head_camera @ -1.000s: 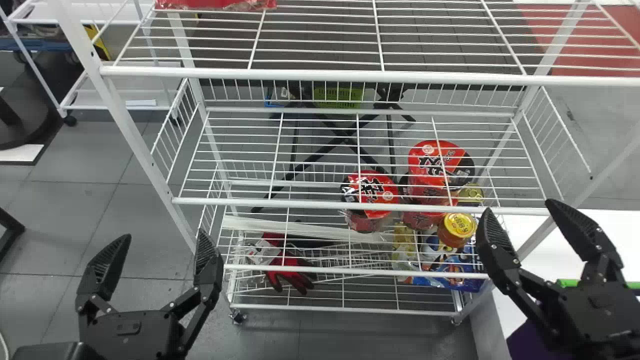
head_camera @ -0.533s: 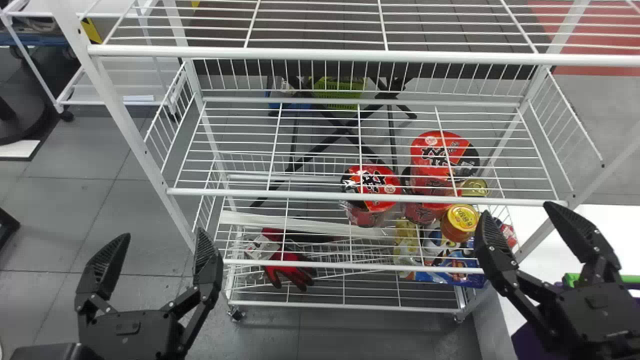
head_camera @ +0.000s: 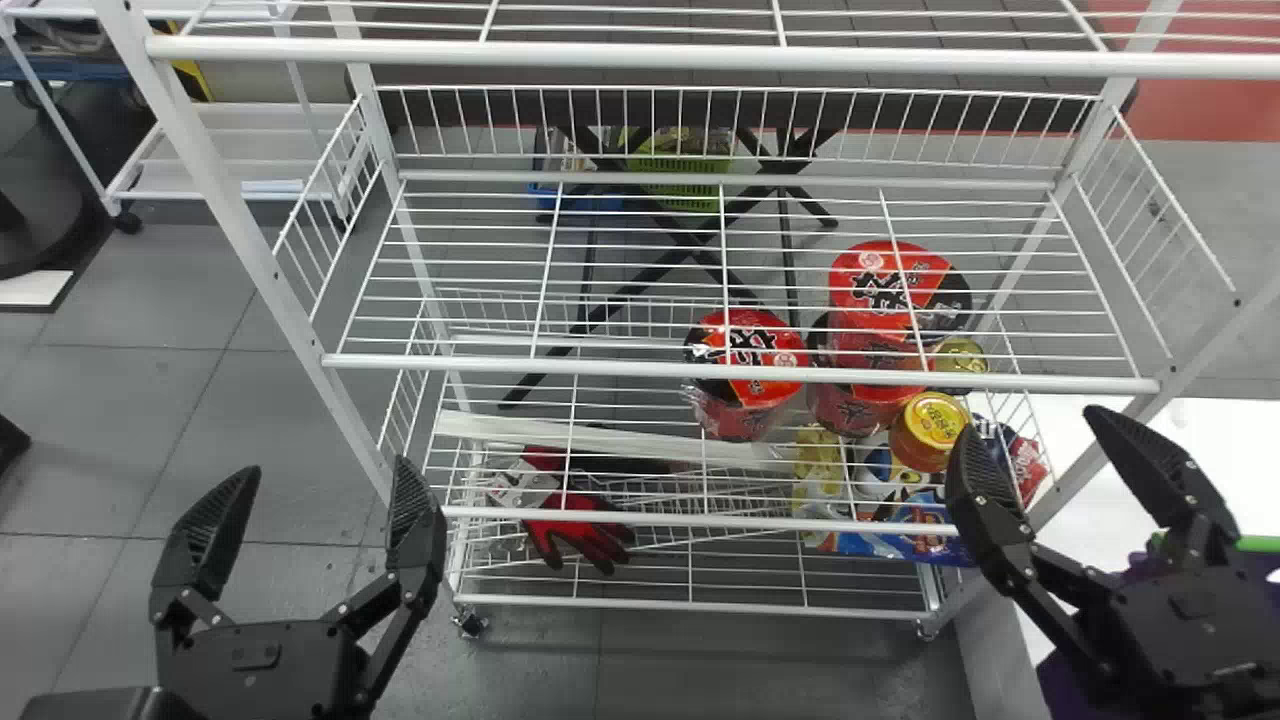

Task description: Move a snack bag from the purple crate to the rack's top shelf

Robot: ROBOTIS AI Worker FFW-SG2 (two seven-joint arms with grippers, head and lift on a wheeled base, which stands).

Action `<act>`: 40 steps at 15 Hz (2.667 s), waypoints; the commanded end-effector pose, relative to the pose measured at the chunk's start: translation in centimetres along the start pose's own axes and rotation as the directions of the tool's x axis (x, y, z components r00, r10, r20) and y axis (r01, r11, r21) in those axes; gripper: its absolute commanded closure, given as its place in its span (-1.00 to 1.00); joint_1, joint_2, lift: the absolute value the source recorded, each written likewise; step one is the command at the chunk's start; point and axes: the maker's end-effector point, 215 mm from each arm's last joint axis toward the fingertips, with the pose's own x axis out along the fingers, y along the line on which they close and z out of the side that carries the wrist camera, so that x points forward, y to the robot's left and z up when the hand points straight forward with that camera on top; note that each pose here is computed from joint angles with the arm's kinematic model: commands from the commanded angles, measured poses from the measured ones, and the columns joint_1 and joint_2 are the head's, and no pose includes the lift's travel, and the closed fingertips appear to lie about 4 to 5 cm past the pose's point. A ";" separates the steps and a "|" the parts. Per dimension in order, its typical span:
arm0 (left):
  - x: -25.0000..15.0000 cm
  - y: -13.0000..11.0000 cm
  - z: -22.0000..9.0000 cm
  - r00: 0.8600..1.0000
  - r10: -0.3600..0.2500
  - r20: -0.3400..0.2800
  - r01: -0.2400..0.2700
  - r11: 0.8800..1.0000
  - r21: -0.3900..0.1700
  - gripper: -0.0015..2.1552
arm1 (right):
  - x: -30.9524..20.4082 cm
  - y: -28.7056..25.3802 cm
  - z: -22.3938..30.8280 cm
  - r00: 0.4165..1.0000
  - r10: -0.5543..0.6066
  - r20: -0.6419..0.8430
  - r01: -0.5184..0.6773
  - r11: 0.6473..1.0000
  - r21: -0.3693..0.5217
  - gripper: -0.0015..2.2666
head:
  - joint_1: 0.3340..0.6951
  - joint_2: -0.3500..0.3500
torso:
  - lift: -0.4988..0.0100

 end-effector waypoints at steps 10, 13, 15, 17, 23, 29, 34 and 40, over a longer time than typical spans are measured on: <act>0.0 0.0 -0.2 1.000 0.003 -0.005 -0.003 1.000 -0.001 -0.87 | 0.2 0.0 -0.2 1.000 0.004 -0.003 -0.004 1.000 0.001 -0.84 | 1.00 0.05 | -0.68; 0.0 0.0 -0.1 1.000 0.003 -0.002 -0.003 1.000 -0.001 -0.87 | 0.1 0.0 -0.4 1.000 0.004 -0.006 -0.004 1.000 0.002 -0.84 | 1.00 0.05 | -0.73; 0.0 0.0 -0.1 1.000 0.002 -0.002 -0.002 1.000 -0.003 -0.87 | 0.1 0.0 -0.5 1.000 0.003 -0.009 -0.003 1.000 0.003 -0.84 | 1.00 0.05 | -0.76; 0.0 0.0 0.1 1.000 0.003 0.002 -0.003 1.000 -0.002 -0.87 | 0.1 0.0 -0.5 1.000 0.003 -0.009 -0.003 1.000 0.003 -0.84 | 1.00 0.05 | -0.79; -0.2 0.1 0.3 1.000 0.003 0.013 -0.003 1.000 -0.004 -0.87 | 0.3 0.2 -0.6 0.998 0.041 -0.041 -0.040 0.999 0.030 -0.84 | 1.00 0.07 | -0.81; -0.5 0.1 -0.3 1.000 0.003 0.001 -0.003 1.000 -0.003 -0.87 | -0.9 -3.8 -1.8 0.936 -0.064 -0.346 0.047 0.997 -0.057 -0.83 | 1.00 0.04 | -0.81; -0.5 0.0 -1.5 1.000 0.002 -0.011 -0.002 1.000 0.001 -0.87 | -9.9 -15.4 -5.3 0.670 -0.311 -0.674 0.320 0.940 -0.116 -0.83 | 1.00 -0.50 | -0.81; -0.2 -0.7 -2.5 1.000 -0.025 -0.012 0.025 1.000 0.011 -0.87 | -17.5 -24.1 -1.5 0.623 -0.315 -0.716 0.551 0.826 0.117 -0.83 | 1.00 -1.00 | -0.81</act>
